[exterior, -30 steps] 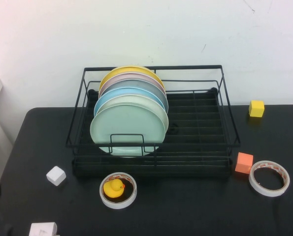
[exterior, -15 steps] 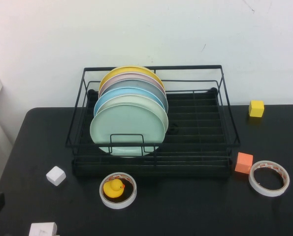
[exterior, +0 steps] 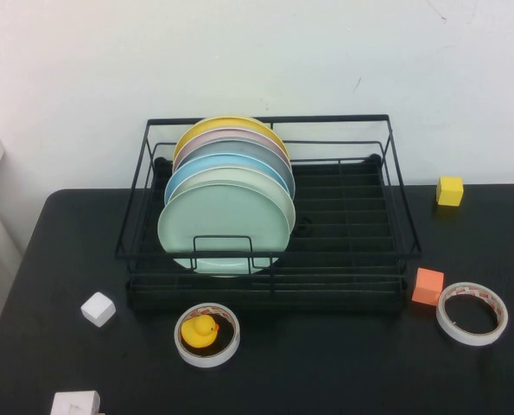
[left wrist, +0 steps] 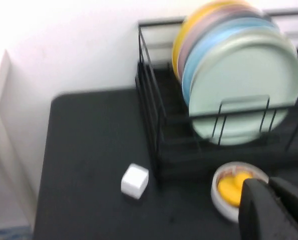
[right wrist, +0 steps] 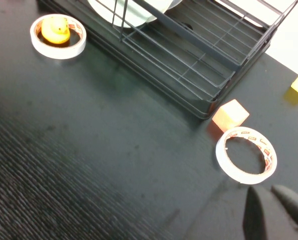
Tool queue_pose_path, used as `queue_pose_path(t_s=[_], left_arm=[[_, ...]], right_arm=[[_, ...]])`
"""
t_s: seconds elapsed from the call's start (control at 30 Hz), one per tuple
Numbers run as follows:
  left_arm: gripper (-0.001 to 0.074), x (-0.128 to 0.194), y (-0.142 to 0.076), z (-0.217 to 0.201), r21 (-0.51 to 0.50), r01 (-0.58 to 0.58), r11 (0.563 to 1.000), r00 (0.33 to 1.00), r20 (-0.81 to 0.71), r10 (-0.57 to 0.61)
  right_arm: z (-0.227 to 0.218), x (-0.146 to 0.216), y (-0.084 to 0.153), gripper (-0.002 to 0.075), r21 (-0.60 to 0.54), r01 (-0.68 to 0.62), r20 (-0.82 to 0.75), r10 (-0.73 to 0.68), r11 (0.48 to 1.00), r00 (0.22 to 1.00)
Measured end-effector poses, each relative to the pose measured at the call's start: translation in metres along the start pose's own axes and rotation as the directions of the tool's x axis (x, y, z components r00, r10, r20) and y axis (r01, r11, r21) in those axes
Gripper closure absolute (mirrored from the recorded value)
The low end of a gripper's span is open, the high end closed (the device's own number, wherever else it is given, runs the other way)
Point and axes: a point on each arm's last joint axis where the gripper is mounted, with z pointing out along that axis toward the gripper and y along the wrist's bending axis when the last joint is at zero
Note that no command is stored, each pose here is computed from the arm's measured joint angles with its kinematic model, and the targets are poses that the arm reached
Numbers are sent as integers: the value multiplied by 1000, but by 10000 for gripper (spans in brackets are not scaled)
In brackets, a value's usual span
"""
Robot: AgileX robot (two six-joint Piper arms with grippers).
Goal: Place plate on rack
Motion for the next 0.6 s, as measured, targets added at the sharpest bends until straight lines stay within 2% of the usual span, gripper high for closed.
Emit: queue_pose_path(t_s=[0.13, 0.27, 0.37, 0.43, 0.6], left_arm=[[736, 22, 3, -2, -21, 18, 1000, 991, 132, -15], [736, 53, 8, 6, -59, 72, 996, 978, 201, -59], [736, 71, 11, 12, -83, 153, 985, 975, 177, -137], [736, 78, 10, 13, -93, 198, 976, 976, 108, -188], [736, 83, 9, 13, -85, 228, 970, 973, 56, -223]], right_arm=[[0, 0, 0, 726, -1, 0, -1, 0, 1000, 1000], [0, 0, 0, 726, -3, -2, 0, 2, 1000, 1000], [0, 0, 0, 727, -5, -5, 3, 5, 1000, 1000], [0, 0, 1, 727, -7, -5, 1, 5, 1000, 1000], [0, 0, 1, 726, -8, -7, 2, 7, 1000, 1000]])
